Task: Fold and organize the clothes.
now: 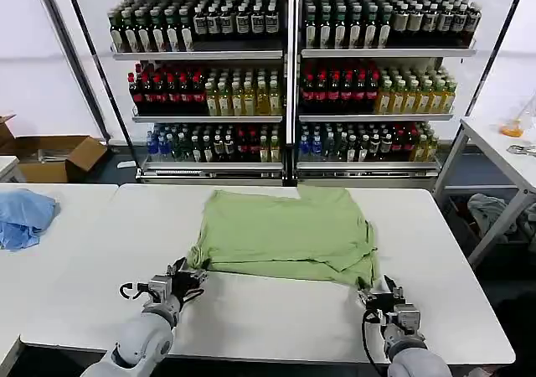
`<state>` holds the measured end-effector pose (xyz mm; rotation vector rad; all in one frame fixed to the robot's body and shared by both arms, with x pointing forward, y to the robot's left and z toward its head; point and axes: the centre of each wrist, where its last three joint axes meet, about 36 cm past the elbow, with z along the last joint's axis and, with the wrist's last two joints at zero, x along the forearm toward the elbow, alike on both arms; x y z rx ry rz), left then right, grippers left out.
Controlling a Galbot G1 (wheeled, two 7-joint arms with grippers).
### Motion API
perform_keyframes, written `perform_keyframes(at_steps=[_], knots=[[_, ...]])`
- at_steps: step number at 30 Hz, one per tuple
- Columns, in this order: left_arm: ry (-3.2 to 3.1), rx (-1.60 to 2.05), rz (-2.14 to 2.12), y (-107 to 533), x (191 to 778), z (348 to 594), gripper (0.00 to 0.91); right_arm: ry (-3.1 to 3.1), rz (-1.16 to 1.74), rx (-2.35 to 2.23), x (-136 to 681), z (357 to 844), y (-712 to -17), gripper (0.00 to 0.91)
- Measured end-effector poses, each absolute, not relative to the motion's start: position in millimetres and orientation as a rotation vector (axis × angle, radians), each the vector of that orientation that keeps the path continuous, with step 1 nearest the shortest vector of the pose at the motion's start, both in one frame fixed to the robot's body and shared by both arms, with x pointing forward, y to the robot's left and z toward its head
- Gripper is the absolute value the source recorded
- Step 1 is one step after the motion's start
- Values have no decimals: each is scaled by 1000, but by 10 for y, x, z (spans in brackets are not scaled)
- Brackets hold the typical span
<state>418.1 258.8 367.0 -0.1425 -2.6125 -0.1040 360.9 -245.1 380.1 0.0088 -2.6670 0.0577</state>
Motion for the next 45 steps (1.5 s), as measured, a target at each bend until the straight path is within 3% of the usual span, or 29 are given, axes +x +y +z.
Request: perform_keyframes(at_steps=[16,36,37,38,39,45], knots=[[-2607,-163,-10,2576,4010,3757,20,-2663,40,31,3453,3832,-2494,0],[-2595,-196,47,2497,3087,4198,20,-2641,170,15,2564,4297,-2664,0],[-2590,-194,45,2504,3040,4217,91,-2637,176,18,2538,4319,-2662,433],[-2587,-193,42,2512,3000,4236,605,-2635,180,20,2513,4343,-2663,907],[-2584,-192,38,2522,2962,4259,907,-2634,183,21,2493,4367,-2665,907],[-2580,-190,-7,2591,2795,4397,907,-2656,209,15,2440,4531,-2703,907]])
